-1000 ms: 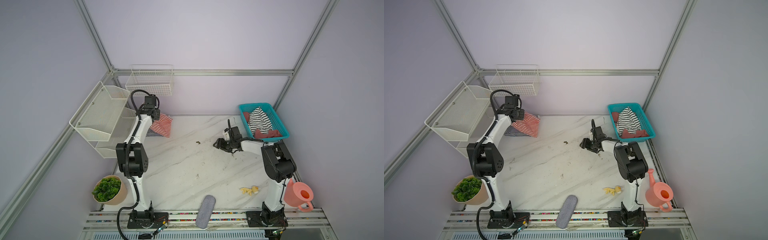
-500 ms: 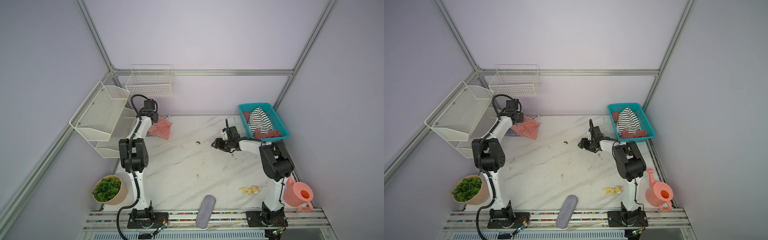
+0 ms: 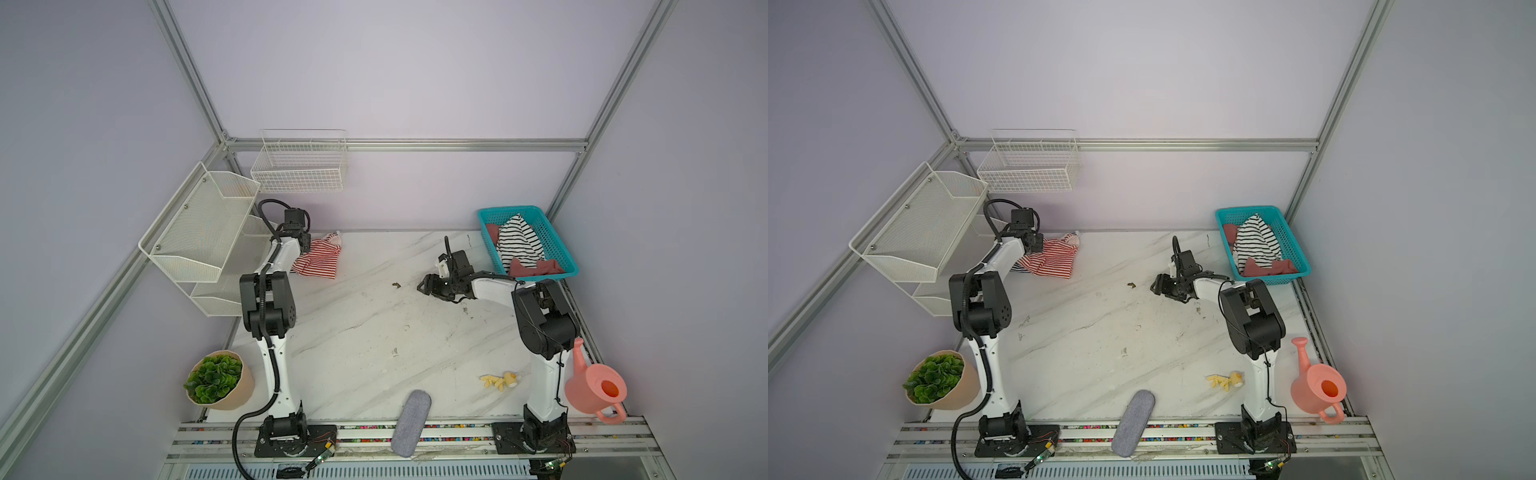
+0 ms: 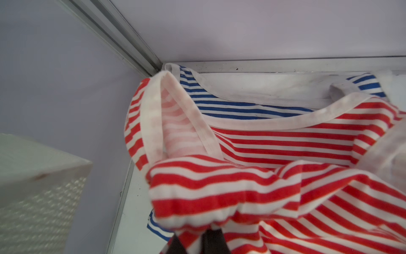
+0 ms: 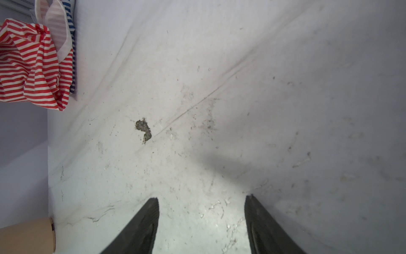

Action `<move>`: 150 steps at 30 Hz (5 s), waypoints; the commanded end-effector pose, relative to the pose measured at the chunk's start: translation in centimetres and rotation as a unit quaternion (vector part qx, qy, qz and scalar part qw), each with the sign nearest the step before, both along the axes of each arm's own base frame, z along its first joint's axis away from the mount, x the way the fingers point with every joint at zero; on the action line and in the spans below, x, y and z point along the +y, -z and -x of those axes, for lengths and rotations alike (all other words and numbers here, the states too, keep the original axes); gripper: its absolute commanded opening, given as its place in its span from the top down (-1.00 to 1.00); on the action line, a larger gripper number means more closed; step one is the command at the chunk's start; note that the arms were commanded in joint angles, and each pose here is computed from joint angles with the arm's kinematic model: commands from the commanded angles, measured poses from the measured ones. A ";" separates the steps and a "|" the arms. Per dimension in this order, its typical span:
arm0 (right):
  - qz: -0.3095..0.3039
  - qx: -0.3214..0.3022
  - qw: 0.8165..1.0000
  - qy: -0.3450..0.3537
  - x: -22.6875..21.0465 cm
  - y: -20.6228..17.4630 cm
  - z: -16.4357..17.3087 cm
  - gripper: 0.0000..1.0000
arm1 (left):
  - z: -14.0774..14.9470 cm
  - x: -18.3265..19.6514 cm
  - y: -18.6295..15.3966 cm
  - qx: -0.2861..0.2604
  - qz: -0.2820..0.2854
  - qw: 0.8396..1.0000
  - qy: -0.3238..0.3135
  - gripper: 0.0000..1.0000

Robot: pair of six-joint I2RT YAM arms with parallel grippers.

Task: Fold and stack tank tops
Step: Place the tank top on the tank top, then smooth out the tank top on the tank top, then reset both arms

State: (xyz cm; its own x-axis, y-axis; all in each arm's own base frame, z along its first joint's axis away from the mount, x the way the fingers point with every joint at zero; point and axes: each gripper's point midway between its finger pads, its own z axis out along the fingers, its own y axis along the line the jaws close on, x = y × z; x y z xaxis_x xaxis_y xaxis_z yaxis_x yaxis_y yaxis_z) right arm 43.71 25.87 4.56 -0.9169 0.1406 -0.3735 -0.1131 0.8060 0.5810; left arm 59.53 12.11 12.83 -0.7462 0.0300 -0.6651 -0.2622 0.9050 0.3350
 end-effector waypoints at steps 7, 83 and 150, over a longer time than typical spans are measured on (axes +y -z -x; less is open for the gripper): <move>0.025 0.039 0.999 -0.002 0.0 2.6 1.2 -0.32 | -0.1 2.0 -1.2 -0.030 -0.012 0.999 -0.040 -0.79; -0.003 -0.022 0.999 -0.038 0.9 -4.0 3.7 -0.33 | 5.9 -6.0 -8.1 -0.114 0.167 0.977 -0.066 -1.00; 0.139 -0.495 0.850 0.112 -19.6 -11.5 1.9 -0.95 | 21.0 -7.3 0.7 -0.321 0.023 0.946 0.035 -0.99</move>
